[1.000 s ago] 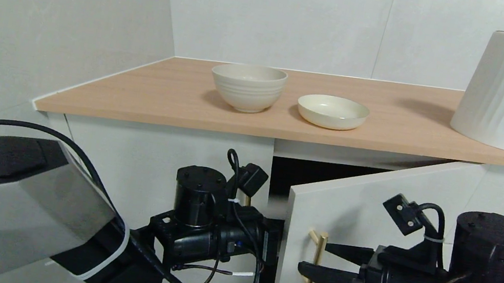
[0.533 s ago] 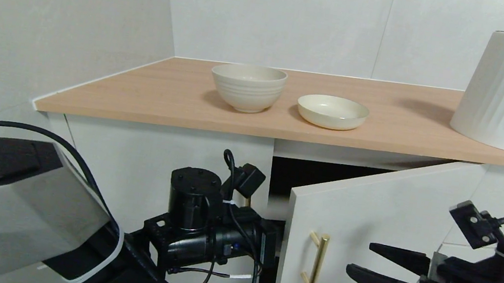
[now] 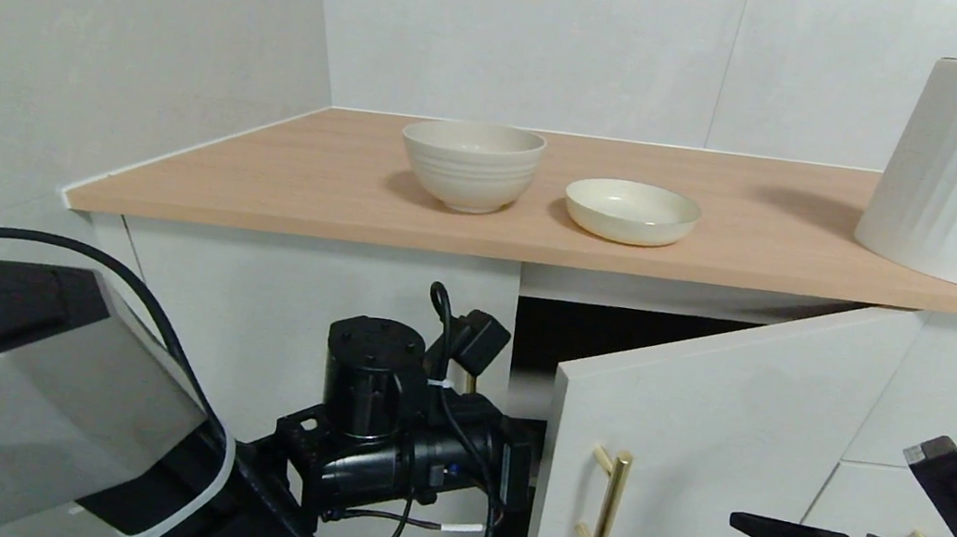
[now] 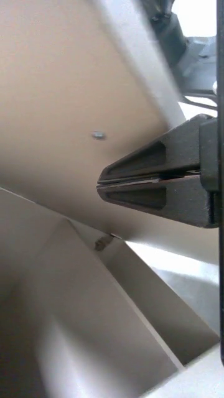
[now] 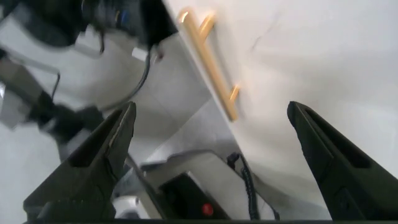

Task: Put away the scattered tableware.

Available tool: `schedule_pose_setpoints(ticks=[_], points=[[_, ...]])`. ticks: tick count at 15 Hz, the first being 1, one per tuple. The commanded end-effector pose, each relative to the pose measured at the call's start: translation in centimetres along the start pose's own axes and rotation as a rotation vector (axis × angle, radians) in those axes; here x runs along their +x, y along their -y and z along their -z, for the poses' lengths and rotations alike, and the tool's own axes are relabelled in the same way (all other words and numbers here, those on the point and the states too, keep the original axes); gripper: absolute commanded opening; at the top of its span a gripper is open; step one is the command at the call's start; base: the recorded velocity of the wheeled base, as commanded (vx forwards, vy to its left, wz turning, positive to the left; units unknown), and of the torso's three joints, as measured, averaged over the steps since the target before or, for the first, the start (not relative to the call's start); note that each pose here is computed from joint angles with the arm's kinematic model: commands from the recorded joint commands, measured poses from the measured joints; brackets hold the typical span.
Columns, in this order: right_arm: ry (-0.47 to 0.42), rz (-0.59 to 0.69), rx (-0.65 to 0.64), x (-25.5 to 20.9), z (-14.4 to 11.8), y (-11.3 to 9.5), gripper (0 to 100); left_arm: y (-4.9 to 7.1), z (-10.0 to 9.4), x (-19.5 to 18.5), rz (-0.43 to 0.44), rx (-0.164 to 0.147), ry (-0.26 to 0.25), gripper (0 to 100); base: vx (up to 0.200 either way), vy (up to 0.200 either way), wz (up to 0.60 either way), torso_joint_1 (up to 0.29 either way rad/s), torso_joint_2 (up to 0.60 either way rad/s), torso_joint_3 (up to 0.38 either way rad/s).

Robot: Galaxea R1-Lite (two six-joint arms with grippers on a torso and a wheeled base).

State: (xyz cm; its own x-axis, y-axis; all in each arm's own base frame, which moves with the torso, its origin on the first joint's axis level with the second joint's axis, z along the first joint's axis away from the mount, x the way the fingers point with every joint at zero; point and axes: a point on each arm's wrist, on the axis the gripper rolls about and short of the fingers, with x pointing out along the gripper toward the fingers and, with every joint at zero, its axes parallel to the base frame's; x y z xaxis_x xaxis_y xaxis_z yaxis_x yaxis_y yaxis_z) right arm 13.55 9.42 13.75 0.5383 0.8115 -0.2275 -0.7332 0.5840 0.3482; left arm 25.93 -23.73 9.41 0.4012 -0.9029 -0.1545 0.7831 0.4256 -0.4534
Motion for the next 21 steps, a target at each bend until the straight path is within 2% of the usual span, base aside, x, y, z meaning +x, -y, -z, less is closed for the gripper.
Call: schedule_pose_setpoints(ticks=[1, 2, 5, 9, 14, 16, 18, 21], points=[[-0.02, -0.038, -0.012, -0.1, 0.4, -0.5, 100, -0.1, -0.3, 0.4, 0.003, -0.011, 0.006, 0, -0.2, 0.0, 0.0, 0.007, 0.01, 0.007], [-0.032, -0.056, -0.011, -0.1, 0.6, -0.7, 100, 0.0, -0.5, 0.6, 0.004, -0.019, 0.005, 0, -0.2, 0.0, 0.0, 0.002, 0.0, -0.007], [-0.046, -0.077, -0.016, 0.0, 0.9, -1.0, 100, 0.1, -1.0, 0.9, 0.033, -0.016, 0.009, 0, -0.133, 0.0, 0.0, -0.002, 0.0, 0.006], [-0.048, -0.078, -0.016, 0.0, 0.9, -1.0, 100, -0.9, -1.6, 3.5, 0.028, -0.025, -0.01, 0, 0.0, 0.0, 0.0, 0.0, 0.0, 0.0], [-0.057, -0.103, -0.014, 0.0, 1.0, -1.0, 100, 0.6, -1.8, 4.6, 0.058, -0.023, -0.038, 0, -0.04, 0.0, 0.0, 0.0, 0.0, 0.003], [-0.058, -0.102, -0.013, 0.0, 1.0, -1.0, 100, 0.9, -1.7, 4.7, 0.064, -0.024, -0.043, 0, -0.2, 0.0, 0.0, 0.01, 0.0, 0.005], [-0.068, -0.134, -0.023, 0.1, 1.1, -1.6, 100, 1.1, -2.2, 5.1, 0.074, -0.013, -0.024, 0, -0.2, 0.0, 0.0, 0.005, 0.0, 0.005], [-0.068, -0.143, -0.026, 0.1, 1.2, -1.7, 100, 1.0, -2.2, 6.1, 0.077, -0.014, -0.032, 0, 0.0, 0.0, 0.0, 0.0, 0.0, 0.0]])
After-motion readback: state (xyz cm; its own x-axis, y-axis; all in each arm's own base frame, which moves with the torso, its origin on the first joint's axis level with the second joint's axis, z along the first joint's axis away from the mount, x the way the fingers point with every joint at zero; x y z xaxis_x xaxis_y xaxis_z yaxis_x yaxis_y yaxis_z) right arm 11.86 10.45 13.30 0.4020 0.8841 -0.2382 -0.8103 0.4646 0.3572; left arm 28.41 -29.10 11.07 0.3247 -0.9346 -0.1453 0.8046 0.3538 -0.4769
